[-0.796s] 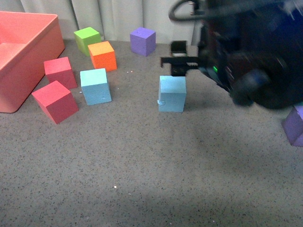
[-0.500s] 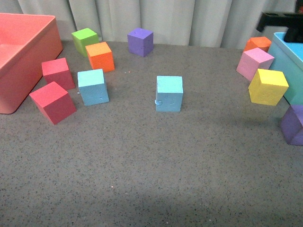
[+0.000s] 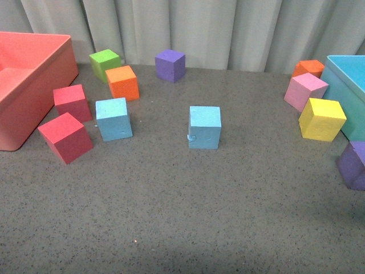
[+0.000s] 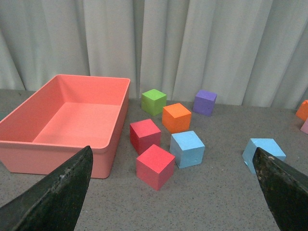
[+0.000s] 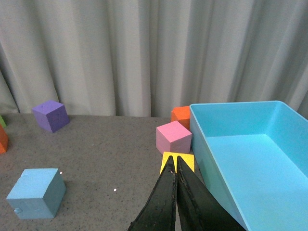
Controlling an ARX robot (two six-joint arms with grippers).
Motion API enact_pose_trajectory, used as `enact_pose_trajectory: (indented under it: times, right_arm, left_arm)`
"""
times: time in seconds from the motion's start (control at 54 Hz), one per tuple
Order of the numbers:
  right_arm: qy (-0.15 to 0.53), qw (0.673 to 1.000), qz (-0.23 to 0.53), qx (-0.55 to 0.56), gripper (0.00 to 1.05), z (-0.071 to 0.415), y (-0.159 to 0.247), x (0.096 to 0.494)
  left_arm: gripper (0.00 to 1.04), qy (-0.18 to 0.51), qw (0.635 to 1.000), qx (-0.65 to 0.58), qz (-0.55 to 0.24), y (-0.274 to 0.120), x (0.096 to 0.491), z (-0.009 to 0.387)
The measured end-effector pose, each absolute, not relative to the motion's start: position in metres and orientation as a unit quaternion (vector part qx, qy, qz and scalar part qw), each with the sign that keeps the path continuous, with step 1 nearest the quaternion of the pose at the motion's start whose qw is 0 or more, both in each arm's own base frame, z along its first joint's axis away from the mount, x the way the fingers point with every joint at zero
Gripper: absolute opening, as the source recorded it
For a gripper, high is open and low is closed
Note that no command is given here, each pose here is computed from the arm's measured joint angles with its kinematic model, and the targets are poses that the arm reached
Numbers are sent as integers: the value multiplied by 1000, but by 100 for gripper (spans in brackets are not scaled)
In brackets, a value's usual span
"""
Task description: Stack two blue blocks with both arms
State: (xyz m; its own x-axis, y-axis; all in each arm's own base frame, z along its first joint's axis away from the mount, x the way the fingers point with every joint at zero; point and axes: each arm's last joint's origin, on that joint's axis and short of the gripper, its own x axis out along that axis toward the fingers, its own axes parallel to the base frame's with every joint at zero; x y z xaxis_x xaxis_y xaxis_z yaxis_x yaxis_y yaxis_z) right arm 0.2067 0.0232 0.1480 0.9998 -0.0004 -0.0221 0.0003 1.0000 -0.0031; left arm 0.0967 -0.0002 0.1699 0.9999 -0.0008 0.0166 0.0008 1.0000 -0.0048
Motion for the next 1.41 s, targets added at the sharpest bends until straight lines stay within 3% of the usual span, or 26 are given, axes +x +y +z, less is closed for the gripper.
enact_pose_trajectory:
  times: [0.537, 1.407]
  right_arm:
    - [8, 1000, 0, 0, 1, 162, 0, 154]
    - [-3, 1000, 0, 0, 1, 168, 0, 117]
  left_arm:
    - [98, -8, 1000, -2, 0, 0, 97, 170]
    - [98, -8, 1000, -2, 0, 0, 97, 170]
